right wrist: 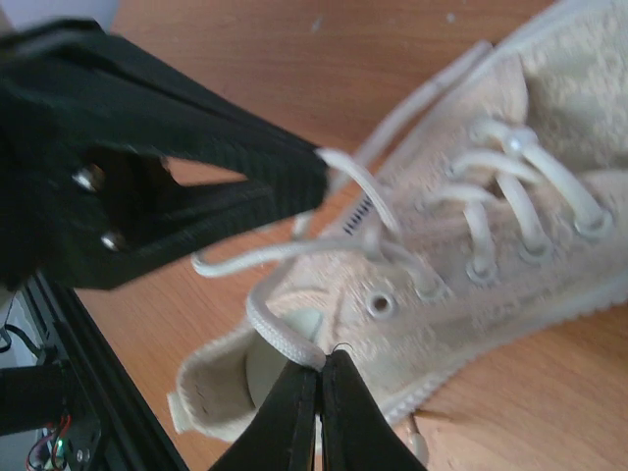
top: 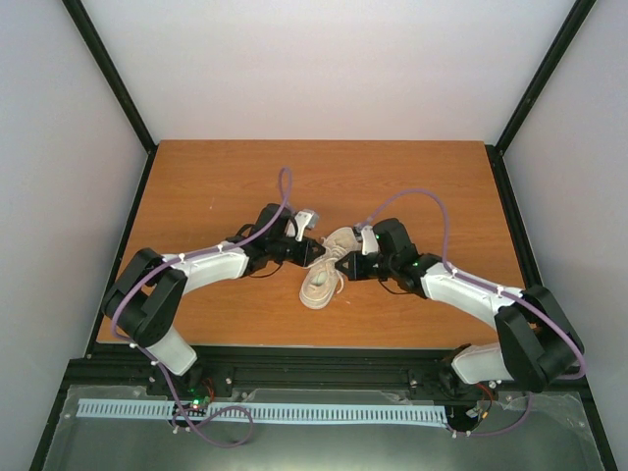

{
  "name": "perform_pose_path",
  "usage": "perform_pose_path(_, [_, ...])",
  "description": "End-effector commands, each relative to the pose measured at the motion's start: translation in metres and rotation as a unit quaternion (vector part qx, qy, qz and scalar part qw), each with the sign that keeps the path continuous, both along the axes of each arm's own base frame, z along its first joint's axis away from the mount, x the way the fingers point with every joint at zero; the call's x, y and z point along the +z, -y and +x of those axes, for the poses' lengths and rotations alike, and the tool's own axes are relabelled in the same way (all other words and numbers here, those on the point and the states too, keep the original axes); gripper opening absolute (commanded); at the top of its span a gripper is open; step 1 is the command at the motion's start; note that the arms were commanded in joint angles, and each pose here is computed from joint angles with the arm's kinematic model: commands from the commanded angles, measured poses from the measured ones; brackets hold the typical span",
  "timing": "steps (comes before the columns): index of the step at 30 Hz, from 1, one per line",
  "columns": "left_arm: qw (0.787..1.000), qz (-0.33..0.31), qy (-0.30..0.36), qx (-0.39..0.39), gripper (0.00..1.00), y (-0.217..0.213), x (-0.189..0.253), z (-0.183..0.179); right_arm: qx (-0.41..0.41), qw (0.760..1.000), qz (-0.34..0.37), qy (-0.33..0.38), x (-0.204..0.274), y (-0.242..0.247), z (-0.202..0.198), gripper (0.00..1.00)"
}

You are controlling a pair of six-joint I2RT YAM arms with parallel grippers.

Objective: Tie the shoes

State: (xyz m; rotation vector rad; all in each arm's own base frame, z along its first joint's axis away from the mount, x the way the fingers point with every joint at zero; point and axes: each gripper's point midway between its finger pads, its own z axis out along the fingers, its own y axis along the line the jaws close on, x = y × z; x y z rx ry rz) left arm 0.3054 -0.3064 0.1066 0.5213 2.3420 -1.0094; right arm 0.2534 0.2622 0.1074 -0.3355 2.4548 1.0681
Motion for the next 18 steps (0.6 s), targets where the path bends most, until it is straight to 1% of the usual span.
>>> perform_pose_path(1, [0.999,-0.012,0.029,0.009,0.01,-0.003,0.012,0.007,-0.01,0.999,0.004,0.038,0.018,-0.014,0.018,0.03])
perform_pose_path(5, [0.999,-0.006,0.03,0.01,0.01,-0.005,0.009,0.006,-0.021,0.999,0.001,0.044,0.017,-0.021,0.025,0.03])
perform_pose_path(12, [0.999,-0.001,0.031,0.011,0.01,-0.007,0.004,0.005,-0.011,0.999,0.006,0.048,0.018,-0.038,0.028,0.03])
perform_pose_path(18, [0.999,-0.002,0.033,0.012,0.01,-0.008,0.004,0.004,-0.012,0.998,-0.006,0.054,0.011,-0.045,0.032,0.03])
